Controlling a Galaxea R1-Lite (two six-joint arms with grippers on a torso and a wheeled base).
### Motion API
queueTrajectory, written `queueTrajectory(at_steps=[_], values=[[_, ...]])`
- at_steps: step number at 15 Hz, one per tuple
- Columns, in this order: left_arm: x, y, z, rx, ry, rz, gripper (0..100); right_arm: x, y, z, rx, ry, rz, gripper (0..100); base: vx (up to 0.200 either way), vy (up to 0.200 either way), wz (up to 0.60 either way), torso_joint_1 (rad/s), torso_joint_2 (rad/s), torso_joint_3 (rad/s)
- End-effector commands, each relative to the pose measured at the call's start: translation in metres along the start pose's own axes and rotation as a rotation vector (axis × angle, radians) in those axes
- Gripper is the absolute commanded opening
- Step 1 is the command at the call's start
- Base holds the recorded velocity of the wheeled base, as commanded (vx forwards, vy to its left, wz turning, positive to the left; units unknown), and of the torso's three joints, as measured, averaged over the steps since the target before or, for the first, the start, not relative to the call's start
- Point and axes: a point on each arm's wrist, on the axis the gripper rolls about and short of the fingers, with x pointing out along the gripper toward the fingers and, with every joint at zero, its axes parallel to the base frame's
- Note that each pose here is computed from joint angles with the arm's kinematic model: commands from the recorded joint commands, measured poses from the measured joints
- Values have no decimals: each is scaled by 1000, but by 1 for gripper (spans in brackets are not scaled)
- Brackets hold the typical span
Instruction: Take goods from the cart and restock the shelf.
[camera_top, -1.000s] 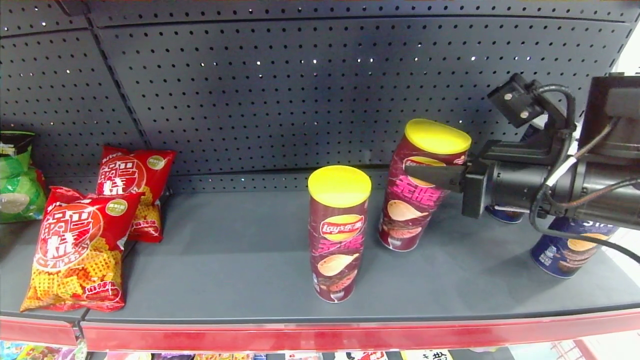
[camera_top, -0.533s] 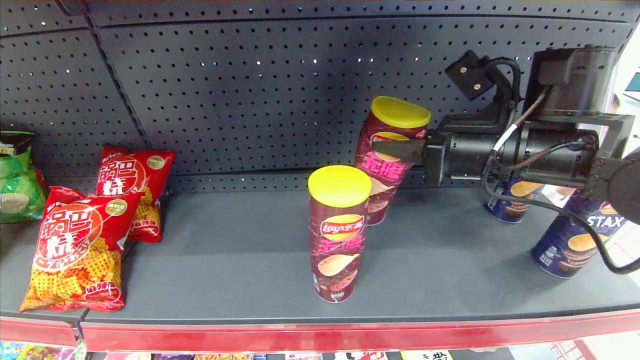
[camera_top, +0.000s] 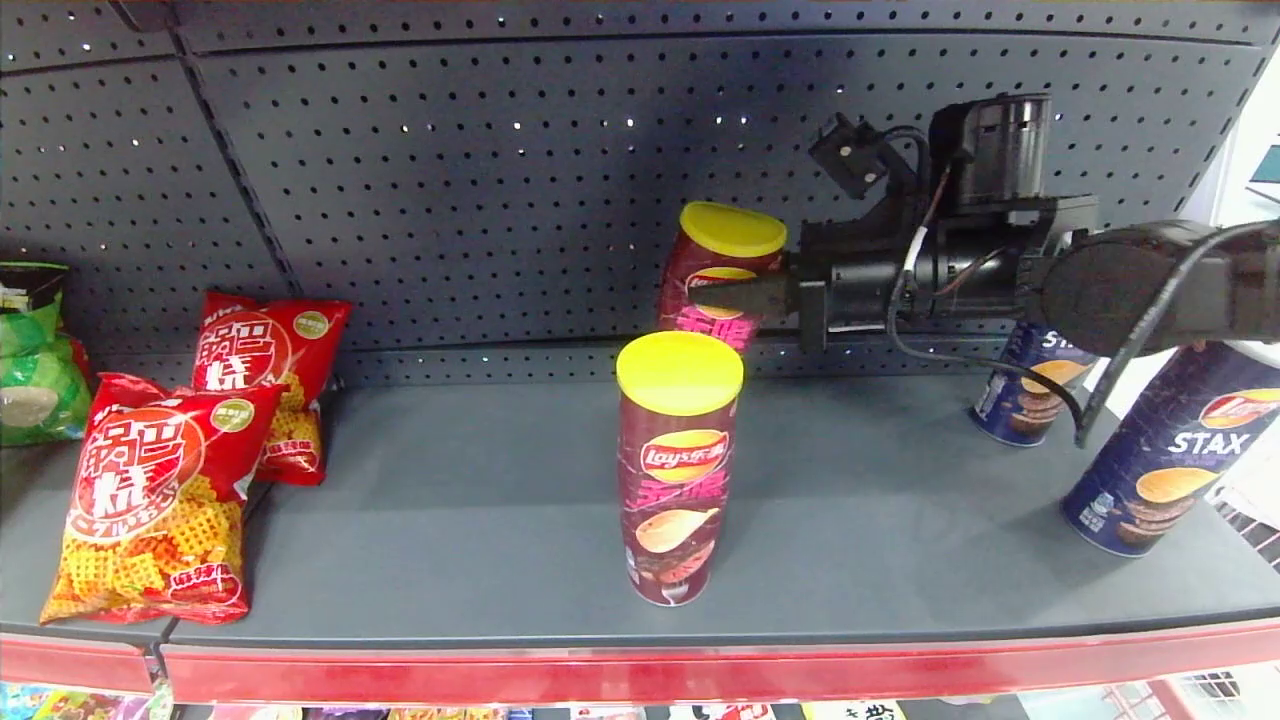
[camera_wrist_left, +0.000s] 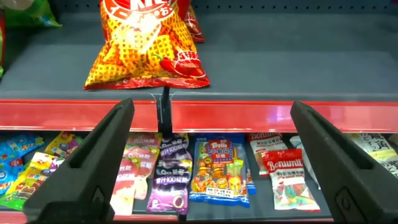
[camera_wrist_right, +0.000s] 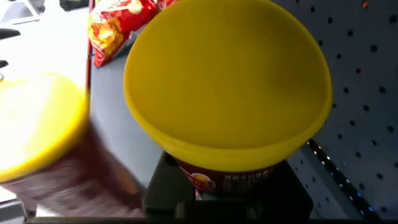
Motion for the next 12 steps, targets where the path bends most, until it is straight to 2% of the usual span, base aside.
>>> queueTrajectory(at_steps=[1,8,12], values=[[0,0,0,0,0,0,100,14,-16,-15,21,20,9,0,0,0,0,0,0,0],[0,0,0,0,0,0,100,33,-29,-29,15,18,52,0,0,0,0,0,0,0],[0,0,0,0,0,0,100,36,-32,-28,3,9,55,0,0,0,0,0,0,0]])
